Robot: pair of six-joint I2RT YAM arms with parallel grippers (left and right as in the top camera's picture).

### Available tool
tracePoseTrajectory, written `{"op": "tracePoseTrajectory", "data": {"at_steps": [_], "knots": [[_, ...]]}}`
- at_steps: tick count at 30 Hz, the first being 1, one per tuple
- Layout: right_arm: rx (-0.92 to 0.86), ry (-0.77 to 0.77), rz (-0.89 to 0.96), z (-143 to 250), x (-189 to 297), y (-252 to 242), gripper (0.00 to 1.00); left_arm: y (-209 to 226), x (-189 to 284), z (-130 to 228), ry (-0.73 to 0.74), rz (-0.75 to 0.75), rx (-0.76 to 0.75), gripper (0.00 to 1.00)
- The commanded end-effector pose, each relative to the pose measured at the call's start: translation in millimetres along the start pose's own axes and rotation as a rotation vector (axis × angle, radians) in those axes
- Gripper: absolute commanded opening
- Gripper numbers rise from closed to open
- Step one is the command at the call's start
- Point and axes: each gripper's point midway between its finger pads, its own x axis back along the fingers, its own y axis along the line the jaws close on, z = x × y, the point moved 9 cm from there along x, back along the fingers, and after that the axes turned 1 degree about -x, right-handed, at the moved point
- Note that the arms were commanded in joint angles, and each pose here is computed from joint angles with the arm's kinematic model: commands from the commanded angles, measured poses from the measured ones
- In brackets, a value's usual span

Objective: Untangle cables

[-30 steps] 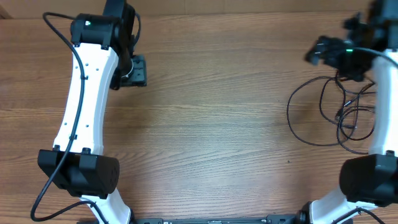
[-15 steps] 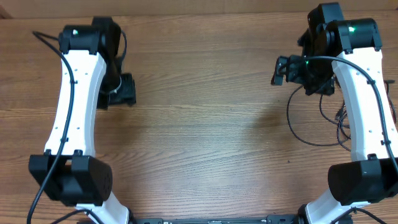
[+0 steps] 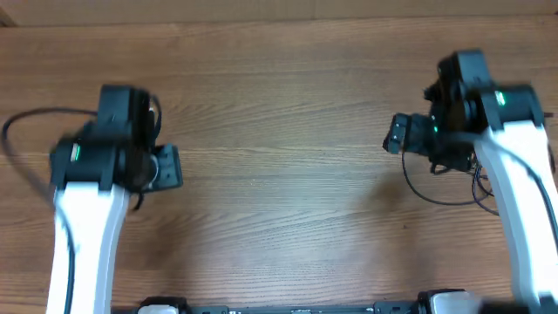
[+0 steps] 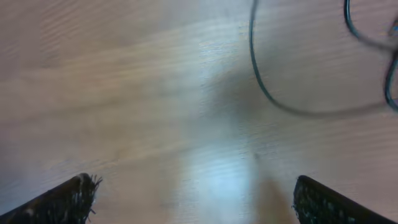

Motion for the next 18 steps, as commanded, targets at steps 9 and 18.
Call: {"op": "tracePoseTrajectory", "data": {"at_steps": [9,18], "knots": [[0.020,-0.509,-0.095,65,42,-23,1.00,20,33,75,-0.406,0.086,0.105,0.99],[0.015,-0.610,-0.092,73,54,-28,1.00,21,34,79,-0.408,0.097,0.129,1.00]]}}
